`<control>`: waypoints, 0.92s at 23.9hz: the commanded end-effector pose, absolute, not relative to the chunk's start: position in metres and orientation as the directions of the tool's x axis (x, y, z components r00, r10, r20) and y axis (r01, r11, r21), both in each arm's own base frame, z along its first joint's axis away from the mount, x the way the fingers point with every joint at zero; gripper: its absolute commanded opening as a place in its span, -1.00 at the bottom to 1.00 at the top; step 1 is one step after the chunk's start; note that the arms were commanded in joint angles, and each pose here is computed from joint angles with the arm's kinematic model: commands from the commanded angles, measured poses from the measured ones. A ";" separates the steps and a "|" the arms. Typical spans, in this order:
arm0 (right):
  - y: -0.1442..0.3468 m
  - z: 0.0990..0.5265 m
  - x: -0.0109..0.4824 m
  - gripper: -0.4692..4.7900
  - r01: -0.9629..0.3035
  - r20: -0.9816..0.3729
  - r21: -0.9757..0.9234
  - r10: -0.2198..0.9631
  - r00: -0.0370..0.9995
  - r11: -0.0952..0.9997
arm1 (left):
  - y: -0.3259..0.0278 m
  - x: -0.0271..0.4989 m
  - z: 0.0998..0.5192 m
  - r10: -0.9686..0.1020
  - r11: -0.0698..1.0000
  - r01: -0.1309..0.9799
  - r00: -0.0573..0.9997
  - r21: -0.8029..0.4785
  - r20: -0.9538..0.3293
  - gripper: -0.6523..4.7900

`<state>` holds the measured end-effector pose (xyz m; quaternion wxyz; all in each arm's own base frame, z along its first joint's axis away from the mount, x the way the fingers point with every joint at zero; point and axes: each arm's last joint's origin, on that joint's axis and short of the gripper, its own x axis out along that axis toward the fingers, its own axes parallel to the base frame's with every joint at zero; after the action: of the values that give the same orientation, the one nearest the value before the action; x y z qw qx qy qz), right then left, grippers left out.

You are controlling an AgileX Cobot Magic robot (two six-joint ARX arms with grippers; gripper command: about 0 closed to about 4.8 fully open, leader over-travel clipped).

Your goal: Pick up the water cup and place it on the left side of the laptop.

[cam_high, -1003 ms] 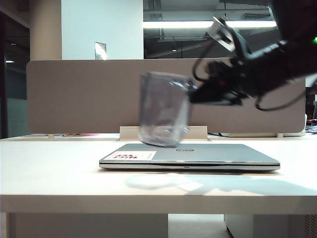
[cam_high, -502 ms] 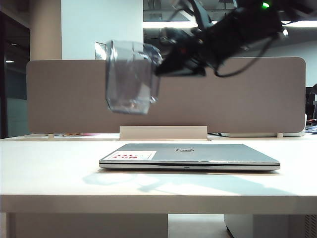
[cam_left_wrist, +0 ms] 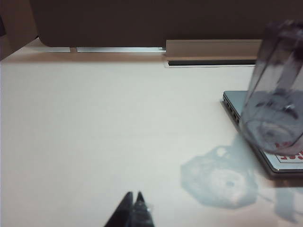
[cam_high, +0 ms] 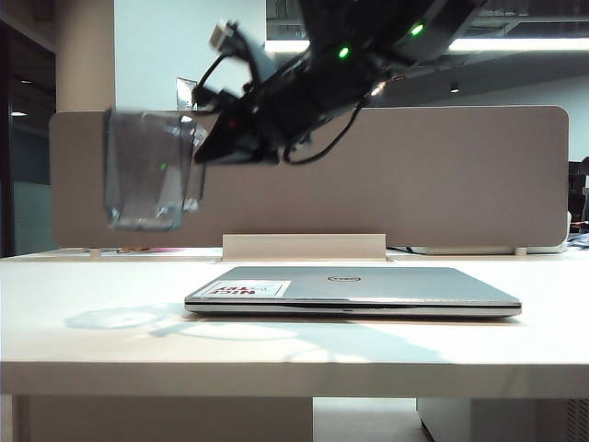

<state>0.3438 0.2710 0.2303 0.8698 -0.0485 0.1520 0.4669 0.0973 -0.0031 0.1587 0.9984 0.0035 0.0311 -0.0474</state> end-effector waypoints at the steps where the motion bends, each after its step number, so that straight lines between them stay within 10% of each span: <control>1: 0.281 0.226 0.355 -0.83 -0.821 -0.304 0.088 0.800 0.517 0.564 | -0.003 0.097 0.161 -0.096 0.995 0.096 0.994 0.003 -0.046 -0.78; 22: 0.317 0.181 0.413 -0.83 -0.732 -0.359 0.113 0.715 0.600 0.672 | -0.003 0.097 0.171 -0.095 0.995 0.095 0.994 0.012 0.049 -0.78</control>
<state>0.4108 0.3159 0.1760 0.8882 -0.0249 0.2003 0.4127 0.0974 -0.0031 0.1669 0.9988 0.0040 -0.0115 -0.0472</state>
